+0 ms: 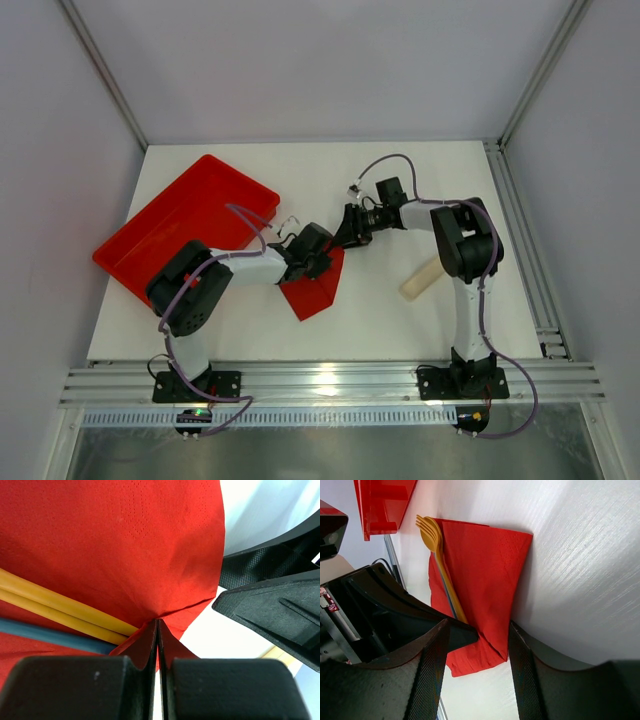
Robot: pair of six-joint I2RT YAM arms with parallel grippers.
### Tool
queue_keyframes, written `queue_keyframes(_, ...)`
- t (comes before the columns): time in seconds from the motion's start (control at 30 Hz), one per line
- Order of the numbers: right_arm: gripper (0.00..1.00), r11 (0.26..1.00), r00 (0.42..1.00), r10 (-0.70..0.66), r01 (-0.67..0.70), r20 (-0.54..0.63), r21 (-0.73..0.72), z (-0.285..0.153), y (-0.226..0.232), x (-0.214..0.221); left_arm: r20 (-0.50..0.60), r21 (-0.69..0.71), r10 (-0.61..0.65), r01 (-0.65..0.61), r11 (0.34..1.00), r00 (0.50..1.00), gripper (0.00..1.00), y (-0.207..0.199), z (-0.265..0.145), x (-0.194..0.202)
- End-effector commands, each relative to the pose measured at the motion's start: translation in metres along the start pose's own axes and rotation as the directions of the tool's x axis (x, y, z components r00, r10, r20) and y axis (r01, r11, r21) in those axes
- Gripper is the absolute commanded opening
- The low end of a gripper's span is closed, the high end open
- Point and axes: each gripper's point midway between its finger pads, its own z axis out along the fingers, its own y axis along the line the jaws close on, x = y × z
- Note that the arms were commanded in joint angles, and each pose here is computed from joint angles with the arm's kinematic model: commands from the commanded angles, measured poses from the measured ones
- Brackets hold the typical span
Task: Place the utensils on the paper napkin and roll it up
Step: Roll the napkin at the center of the board.
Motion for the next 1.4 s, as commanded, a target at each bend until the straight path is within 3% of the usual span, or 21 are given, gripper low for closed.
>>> queue_keyframes(0.0,0.54,0.999,0.998,-0.042,0.041,0.037,0.012,-0.002,0.005,-0.01,-0.007,-0.1,0.057,-0.058,0.993,0.998,0.0,0.029,-0.004,0.003)
queue_keyframes(0.33,0.53,0.997,0.998,-0.037,0.04,0.043,-0.071,0.01,0.015,-0.04,-0.008,-0.098,0.055,-0.056,0.994,0.998,0.0,0.028,-0.004,0.003)
queue_keyframes(0.8,0.45,0.989,0.997,-0.053,0.061,0.06,-0.136,0.024,0.021,-0.06,-0.005,-0.108,0.059,-0.059,0.992,0.998,0.0,0.028,-0.004,0.003)
queue_keyframes(1.23,0.32,0.994,0.996,-0.056,0.062,0.066,-0.09,0.02,0.019,-0.054,-0.004,-0.106,0.057,-0.057,0.993,0.998,0.0,0.028,-0.003,0.003)
queue_keyframes(1.37,0.24,0.995,0.996,-0.066,0.07,0.06,-0.071,0.022,0.018,-0.05,0.006,-0.105,0.063,-0.062,0.993,0.998,0.0,0.027,-0.004,0.002)
